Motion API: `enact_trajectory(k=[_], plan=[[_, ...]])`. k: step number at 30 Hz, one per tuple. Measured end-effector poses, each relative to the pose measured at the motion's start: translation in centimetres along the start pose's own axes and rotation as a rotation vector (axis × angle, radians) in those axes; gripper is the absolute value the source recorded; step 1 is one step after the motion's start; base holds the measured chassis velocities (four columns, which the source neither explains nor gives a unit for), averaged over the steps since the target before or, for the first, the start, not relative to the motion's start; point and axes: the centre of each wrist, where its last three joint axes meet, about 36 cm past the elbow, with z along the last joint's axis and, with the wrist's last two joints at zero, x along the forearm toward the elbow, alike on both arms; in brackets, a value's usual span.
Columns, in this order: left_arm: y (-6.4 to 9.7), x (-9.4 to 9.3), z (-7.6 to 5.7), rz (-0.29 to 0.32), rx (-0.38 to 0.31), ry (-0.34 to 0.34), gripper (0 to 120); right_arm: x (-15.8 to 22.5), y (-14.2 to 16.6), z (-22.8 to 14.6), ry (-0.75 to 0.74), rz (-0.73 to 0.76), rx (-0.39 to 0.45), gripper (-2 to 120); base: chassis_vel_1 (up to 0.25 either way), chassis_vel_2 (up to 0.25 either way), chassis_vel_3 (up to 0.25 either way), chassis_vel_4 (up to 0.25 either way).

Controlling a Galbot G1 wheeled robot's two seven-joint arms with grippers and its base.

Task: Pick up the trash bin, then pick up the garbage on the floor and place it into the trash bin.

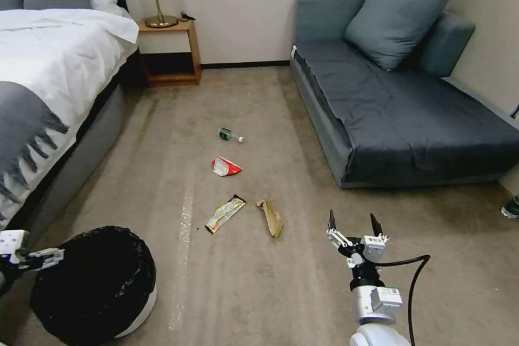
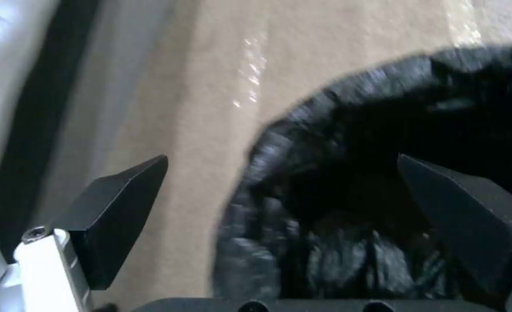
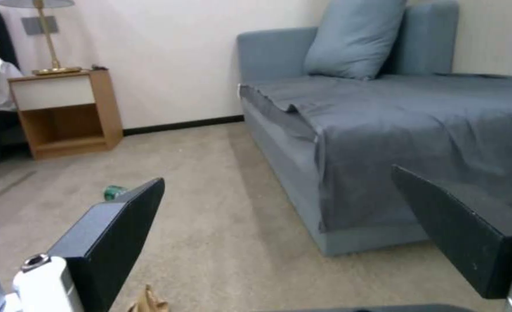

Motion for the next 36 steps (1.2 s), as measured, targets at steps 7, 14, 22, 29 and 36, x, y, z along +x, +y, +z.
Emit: enact_trajectory(k=[7,14,22,29,36], plan=[[-0.2,-2.2,1.9,0.028,0.046,0.072,97,0.3,-0.9,0.3,0.01,0.026,0.004,100,0.0,0.0,0.0,0.0],[0.7,-3.3,2.1,0.011,0.066,0.083,95,0.5,-0.7,0.7,0.017,0.029,0.003,100,0.0,0.0,0.0,0.0],[1.6,-4.5,2.8,0.001,0.075,0.116,77,0.5,-0.4,0.7,0.015,0.02,0.004,100,0.0,0.0,0.0,0.0],[1.6,-5.9,3.4,0.006,0.069,0.141,51,0.3,-0.6,0.3,0.003,0.03,-0.001,100,0.0,0.0,0.0,0.0],[1.4,-6.0,3.2,0.01,0.073,0.136,29,0.2,-0.7,0.3,0.002,0.034,0.0,100,0.0,0.0,0.0,0.0]])
